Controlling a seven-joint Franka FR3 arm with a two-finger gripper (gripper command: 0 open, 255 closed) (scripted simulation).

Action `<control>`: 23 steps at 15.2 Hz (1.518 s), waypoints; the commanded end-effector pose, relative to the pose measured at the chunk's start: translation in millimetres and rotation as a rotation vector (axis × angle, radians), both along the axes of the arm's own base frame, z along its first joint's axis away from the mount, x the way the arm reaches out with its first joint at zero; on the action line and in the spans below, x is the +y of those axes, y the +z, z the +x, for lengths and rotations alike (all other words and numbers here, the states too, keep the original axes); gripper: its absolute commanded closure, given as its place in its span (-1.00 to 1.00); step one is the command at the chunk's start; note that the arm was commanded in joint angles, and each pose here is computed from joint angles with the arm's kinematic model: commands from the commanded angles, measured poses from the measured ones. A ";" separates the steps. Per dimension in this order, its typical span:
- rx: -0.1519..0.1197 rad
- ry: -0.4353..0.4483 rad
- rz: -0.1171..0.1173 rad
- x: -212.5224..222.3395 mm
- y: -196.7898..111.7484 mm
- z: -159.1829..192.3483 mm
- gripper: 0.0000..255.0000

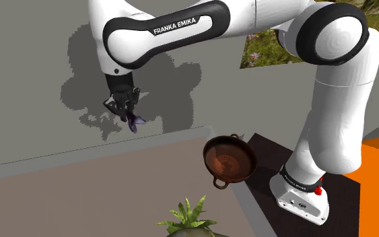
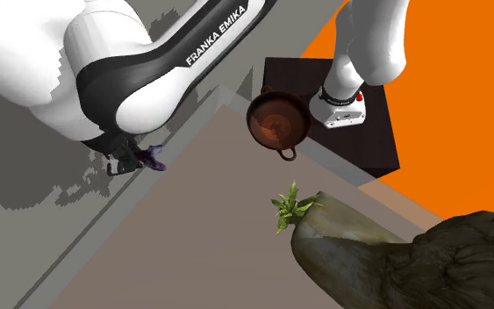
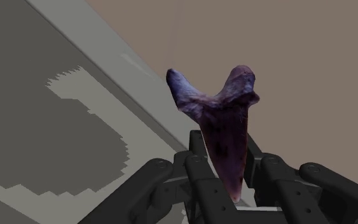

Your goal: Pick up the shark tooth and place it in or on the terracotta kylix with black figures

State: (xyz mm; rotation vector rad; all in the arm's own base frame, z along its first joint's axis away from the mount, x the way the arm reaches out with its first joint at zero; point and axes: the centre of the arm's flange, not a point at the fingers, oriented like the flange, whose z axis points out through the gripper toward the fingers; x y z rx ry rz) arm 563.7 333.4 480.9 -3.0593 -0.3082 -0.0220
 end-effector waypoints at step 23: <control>0.000 0.000 0.000 -142.2 8.8 -279.5 1.00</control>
